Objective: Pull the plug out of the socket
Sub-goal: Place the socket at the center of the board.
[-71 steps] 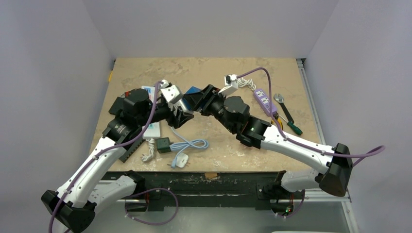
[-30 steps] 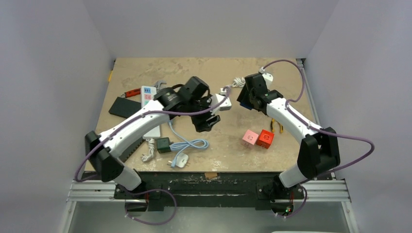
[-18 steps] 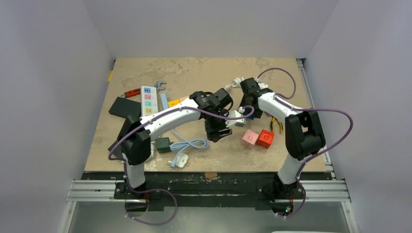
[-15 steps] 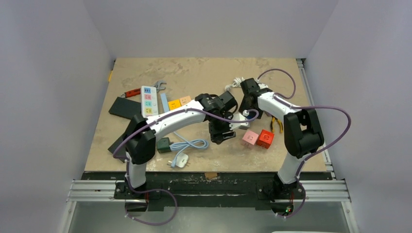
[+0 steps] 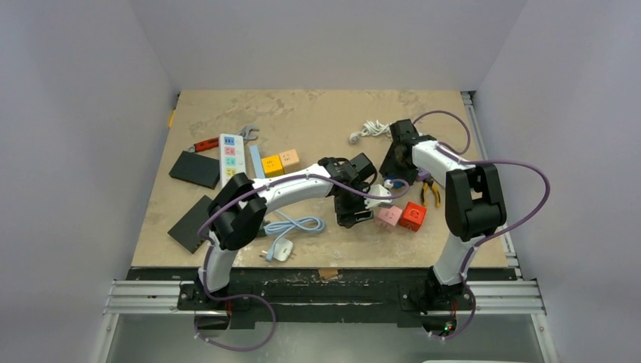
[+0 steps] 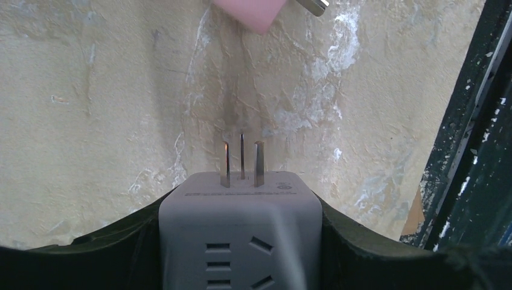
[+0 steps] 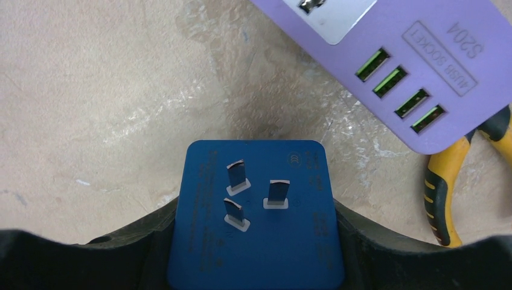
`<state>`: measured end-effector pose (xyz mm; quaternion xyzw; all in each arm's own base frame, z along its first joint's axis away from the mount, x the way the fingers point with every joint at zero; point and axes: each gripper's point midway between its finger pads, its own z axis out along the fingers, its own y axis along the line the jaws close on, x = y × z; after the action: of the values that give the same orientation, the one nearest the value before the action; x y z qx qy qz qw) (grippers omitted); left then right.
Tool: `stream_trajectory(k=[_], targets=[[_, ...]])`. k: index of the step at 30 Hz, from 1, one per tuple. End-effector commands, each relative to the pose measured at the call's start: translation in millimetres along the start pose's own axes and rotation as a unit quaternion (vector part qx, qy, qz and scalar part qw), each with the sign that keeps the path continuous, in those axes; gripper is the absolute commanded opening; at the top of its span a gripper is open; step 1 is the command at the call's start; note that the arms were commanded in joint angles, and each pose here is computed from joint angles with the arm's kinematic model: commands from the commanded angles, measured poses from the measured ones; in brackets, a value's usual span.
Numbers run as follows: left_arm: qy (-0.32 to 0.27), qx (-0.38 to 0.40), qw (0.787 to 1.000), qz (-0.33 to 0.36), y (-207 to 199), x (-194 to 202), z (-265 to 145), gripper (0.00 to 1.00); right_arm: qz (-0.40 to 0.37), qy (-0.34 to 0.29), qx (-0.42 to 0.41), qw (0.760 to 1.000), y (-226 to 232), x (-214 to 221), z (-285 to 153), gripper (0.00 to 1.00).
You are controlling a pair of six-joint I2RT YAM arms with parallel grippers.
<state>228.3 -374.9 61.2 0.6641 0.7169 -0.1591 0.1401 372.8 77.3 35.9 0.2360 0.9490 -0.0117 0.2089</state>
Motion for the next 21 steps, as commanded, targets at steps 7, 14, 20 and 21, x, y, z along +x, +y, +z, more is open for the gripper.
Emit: stream_trajectory(k=[7,14,20,21], targets=[[-0.051,-0.025,0.998,0.000,10,-16,20,0.32,-0.015,-0.009,-0.056,0.998,23,-20,-20,0.93],[-0.048,-0.024,0.999,-0.009,8,-13,28,0.83,-0.006,-0.040,-0.085,0.996,33,-42,-54,0.99],[-0.059,-0.023,0.998,-0.009,5,-18,17,1.00,0.005,-0.077,-0.115,0.990,42,-65,-93,0.98],[-0.062,-0.024,0.998,-0.010,4,-20,10,1.00,0.005,-0.082,-0.119,0.989,43,-68,-100,0.98]])
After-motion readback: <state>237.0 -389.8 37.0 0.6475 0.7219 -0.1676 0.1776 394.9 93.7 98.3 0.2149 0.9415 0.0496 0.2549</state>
